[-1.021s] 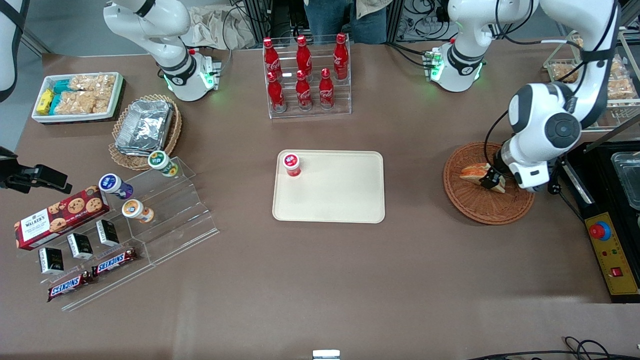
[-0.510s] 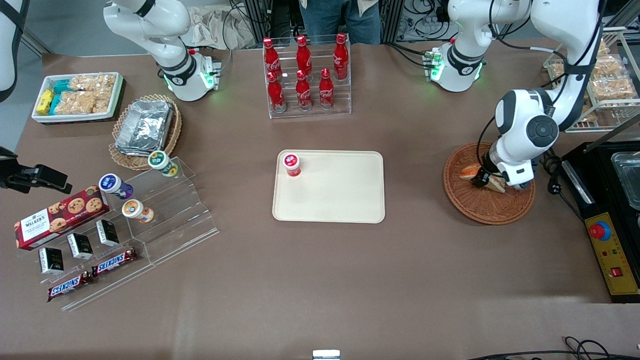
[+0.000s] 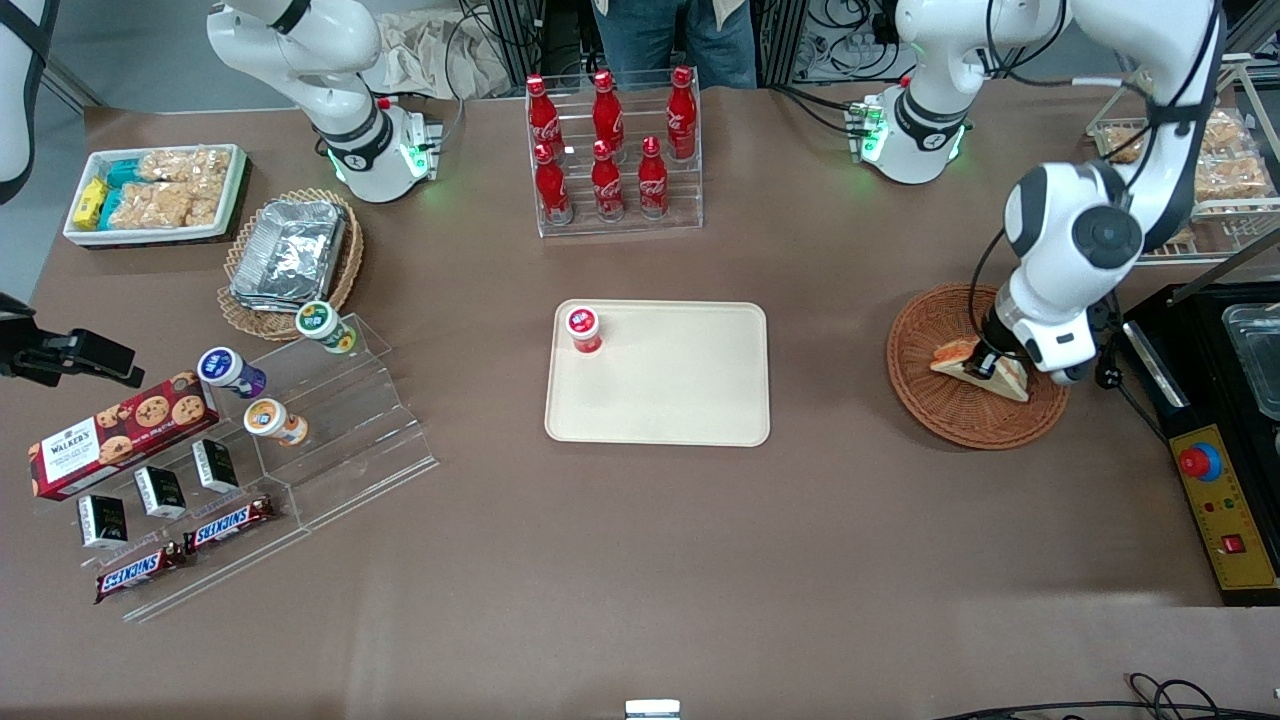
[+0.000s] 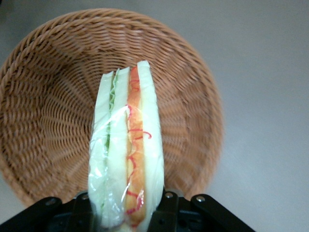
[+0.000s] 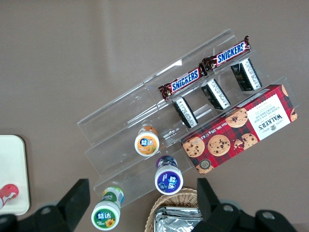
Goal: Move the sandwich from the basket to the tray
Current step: 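Lift the sandwich and carry it with the left gripper over the tray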
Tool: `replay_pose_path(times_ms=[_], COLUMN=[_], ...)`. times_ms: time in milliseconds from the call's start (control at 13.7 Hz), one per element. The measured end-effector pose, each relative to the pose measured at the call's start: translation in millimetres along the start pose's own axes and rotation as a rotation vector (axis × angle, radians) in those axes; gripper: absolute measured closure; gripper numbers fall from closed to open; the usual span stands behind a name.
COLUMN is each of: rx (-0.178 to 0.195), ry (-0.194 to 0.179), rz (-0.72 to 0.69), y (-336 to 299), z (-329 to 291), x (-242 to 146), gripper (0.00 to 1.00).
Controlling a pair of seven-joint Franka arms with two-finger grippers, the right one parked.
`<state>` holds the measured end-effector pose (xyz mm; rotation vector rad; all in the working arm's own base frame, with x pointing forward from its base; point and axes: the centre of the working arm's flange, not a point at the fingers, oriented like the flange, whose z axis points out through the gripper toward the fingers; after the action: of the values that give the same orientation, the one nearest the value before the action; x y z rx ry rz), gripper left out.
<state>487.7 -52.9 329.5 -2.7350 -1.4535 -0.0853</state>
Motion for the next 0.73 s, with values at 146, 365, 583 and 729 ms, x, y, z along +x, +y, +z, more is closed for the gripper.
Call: replay_pose_path(times_ms=[146, 365, 583, 729], rx=[0.02, 0.038, -0.014, -0.039], ry=[0.016, -0.011, -0.068, -0.079], rz=[0.104, 0.357, 0.567, 0.687], y=[27.4, 69.6, 92.0, 106.2], z=[-54.8, -118.7, -138.2, -124.1], x=[-37.9, -106.9, -159.4, -206.8], gripper=[0.76, 0.76, 0.76, 0.76])
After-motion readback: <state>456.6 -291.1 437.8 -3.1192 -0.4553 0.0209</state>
